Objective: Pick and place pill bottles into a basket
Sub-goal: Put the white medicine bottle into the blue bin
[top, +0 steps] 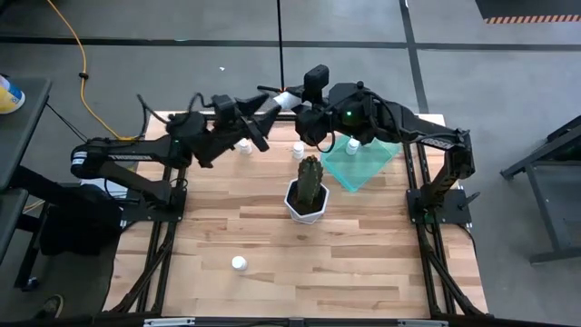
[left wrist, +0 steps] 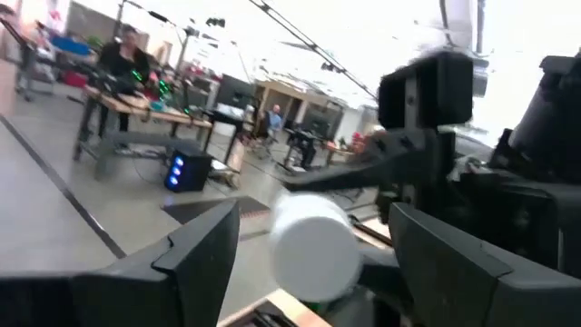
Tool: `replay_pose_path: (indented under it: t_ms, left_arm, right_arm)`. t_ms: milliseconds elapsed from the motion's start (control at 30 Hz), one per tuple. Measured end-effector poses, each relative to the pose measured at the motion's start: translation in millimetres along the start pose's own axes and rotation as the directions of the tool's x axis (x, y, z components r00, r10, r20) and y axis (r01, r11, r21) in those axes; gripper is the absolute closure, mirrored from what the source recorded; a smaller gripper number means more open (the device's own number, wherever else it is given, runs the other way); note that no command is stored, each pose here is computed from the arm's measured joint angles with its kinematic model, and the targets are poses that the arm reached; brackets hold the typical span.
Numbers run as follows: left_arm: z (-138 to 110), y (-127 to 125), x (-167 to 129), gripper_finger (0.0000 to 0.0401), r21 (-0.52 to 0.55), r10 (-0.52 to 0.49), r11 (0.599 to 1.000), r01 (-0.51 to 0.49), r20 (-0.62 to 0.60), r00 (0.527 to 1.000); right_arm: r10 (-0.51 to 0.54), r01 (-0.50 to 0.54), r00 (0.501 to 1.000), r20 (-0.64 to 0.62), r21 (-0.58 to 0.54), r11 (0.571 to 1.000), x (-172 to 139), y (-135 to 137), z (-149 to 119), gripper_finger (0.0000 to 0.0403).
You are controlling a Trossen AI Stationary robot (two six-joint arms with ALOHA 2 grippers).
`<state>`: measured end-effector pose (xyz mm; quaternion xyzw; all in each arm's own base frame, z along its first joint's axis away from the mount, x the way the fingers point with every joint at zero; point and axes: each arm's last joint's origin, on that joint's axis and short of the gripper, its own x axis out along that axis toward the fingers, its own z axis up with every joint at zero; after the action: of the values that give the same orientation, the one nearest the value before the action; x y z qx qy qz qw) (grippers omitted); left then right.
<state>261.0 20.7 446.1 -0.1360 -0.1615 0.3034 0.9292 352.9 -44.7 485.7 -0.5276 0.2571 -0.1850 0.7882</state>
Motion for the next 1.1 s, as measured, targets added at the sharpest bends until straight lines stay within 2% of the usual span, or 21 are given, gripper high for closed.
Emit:
replay_pose_path:
  t_ms: [67, 167, 300, 433, 600, 767, 867, 967, 1100]
  left_arm:
    - [7, 3, -5, 0.0084, 0.026, 0.019, 0.999, -0.019, 0.014, 1.0]
    - [20, 9, -15, 0.0091, 0.061, 0.044, 0.997, -0.045, 0.025, 0.999]
    - [34, 20, -33, 0.0105, 0.072, 0.074, 0.995, -0.074, -0.004, 0.997]
    - [42, 30, -48, 0.012, 0.054, 0.085, 0.995, -0.082, -0.049, 0.995]
    - [44, 40, -62, 0.0135, 0.04, 0.103, 0.994, -0.099, -0.113, 0.988]
    - [44, 46, -69, 0.0144, 0.038, 0.118, 0.993, -0.114, -0.161, 0.98]
    - [42, 49, -73, 0.0146, 0.043, 0.129, 0.991, -0.123, -0.19, 0.973]
    - [40, 51, -75, 0.0147, 0.066, 0.14, 0.99, -0.128, -0.215, 0.967]
    - [39, 52, -76, 0.0147, 0.08, 0.153, 0.987, -0.139, -0.222, 0.963]
  right_arm:
    - [-0.003, 0.003, 1.0, -0.005, 0.005, 1.0, 0, -1, -1, 0.0245]
    - [-0.005, 0.006, 1.0, -0.018, 0.072, 0.997, 2, -4, -7, 0.0246]
    - [0.045, -0.038, 0.998, -0.036, 0.175, 0.984, 5, -11, -29, 0.0246]
    - [0.119, -0.093, 0.99, -0.069, 0.303, 0.949, 10, -16, -56, 0.0246]
    - [0.224, -0.193, 0.974, -0.013, 0.466, 0.864, 14, -24, -89, 0.0246]
    - [0.313, -0.254, 0.95, -0.016, 0.543, 0.8, 16, -29, -123, 0.0246]
    - [0.413, -0.345, 0.911, 0.013, 0.572, 0.744, 14, -28, -143, 0.0246]
    - [0.517, -0.461, 0.851, 0.095, 0.607, 0.647, 8, -25, -158, 0.0248]
    - [0.584, -0.489, 0.809, 0.07, 0.631, 0.602, 5, -21, -168, 0.0248]
